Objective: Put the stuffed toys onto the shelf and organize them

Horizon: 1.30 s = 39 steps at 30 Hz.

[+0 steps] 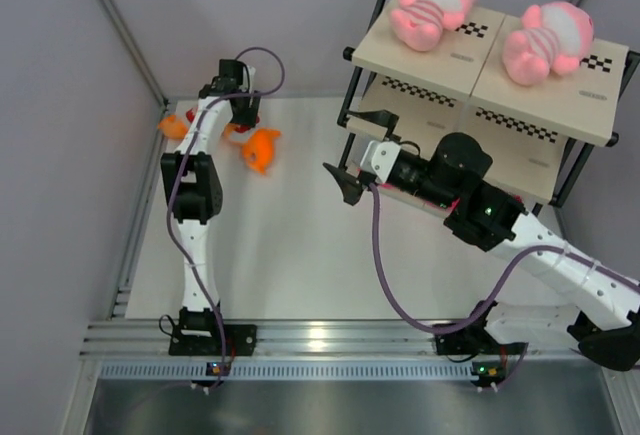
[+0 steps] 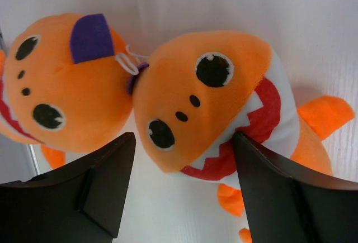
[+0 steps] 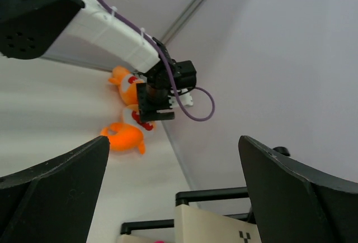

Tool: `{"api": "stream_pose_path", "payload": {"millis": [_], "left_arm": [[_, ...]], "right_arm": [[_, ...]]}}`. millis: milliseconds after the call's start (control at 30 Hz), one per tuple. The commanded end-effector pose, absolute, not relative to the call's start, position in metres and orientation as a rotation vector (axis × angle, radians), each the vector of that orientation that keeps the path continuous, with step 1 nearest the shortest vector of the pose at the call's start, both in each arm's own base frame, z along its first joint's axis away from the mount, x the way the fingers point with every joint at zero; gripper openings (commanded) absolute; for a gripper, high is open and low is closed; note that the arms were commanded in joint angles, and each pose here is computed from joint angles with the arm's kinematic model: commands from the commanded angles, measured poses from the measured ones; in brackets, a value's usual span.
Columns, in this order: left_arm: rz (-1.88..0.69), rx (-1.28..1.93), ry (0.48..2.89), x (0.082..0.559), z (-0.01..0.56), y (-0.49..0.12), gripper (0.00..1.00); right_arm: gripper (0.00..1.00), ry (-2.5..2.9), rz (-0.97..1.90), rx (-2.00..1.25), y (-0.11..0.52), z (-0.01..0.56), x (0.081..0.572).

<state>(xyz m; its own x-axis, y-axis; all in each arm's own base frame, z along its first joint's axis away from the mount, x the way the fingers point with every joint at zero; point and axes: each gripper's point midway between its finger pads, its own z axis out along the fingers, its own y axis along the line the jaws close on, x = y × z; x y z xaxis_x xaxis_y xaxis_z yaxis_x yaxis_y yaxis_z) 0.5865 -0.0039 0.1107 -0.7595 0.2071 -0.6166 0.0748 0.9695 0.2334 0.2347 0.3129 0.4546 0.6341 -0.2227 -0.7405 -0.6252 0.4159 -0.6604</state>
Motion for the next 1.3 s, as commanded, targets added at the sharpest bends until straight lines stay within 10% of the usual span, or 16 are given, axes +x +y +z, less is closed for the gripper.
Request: {"api": "stream_pose_path", "payload": {"millis": [0, 200, 800, 1267], "left_arm": [[0.254, 0.151, 2.409, 0.6, 0.104, -0.003, 0.75], [0.047, 0.212, 2.49, 0.573, 0.082, -0.03, 0.0], [-0.37, 0.32, 2.302, 0.357, 0.219, -0.077, 0.0], [-0.421, 0.285, 2.158, 0.301, 0.265, -0.081, 0.0]], "right_arm": [[0.99, 0.84, 0.351, -1.086, 0.311, 0.466, 0.214], [1.0, 0.943, 0.431, -1.072, 0.315, 0.427, 0.204], [0.86, 1.631, 0.878, -0.553, 0.395, 0.298, 0.227], [0.88, 1.792, 1.321, -0.386, 0.488, 0.252, 0.209]]}}
